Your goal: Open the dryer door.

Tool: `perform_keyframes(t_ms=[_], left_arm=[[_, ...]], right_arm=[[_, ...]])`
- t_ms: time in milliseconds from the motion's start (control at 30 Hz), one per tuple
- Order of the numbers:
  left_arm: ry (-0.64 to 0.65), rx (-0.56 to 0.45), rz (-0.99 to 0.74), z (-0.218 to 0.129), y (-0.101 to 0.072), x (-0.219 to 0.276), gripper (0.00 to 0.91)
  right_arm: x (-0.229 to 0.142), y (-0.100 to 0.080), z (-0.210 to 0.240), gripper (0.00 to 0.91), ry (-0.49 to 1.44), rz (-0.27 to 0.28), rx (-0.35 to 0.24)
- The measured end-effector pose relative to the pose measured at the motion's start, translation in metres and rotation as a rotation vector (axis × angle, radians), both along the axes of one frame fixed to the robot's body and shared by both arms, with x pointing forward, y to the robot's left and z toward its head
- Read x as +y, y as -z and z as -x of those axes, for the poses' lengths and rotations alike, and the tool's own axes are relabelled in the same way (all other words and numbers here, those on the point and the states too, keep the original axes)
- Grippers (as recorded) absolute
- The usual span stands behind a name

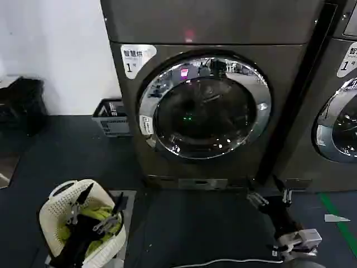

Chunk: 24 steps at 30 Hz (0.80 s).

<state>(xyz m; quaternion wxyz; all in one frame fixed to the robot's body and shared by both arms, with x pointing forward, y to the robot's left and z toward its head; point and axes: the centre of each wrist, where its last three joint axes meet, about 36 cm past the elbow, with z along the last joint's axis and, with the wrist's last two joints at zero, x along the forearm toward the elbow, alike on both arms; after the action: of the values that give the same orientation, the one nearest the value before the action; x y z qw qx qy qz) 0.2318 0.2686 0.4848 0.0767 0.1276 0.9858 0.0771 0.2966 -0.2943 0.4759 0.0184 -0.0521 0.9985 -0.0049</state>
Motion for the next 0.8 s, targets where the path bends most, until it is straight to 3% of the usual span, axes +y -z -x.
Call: perform_keyframes(t_ms=[167,333,567,800], left_arm=[[0.006,0.001,-0.004,-0.001,0.002,0.002,0.907],[0.011,0.003,0.003,0.001,0.003,0.001,0.907],[0.013,-0.026,0.007,0.0,-0.004,0.002,0.907],[0.019,-0.036,0.023,0.002,-0.011,-0.001,0.907]], right_arm=[[-0.017,-0.008,-0.021,0.907,-0.069,-0.023,0.0],[-0.032,-0.016,-0.053,0.907,-0.181,-0.007,-0.017],[-0.042,-0.029,-0.104,0.907,-0.333,0.056,-0.018],[-0.029,-0.043,-0.155,0.907,-0.459,0.097,-0.03]])
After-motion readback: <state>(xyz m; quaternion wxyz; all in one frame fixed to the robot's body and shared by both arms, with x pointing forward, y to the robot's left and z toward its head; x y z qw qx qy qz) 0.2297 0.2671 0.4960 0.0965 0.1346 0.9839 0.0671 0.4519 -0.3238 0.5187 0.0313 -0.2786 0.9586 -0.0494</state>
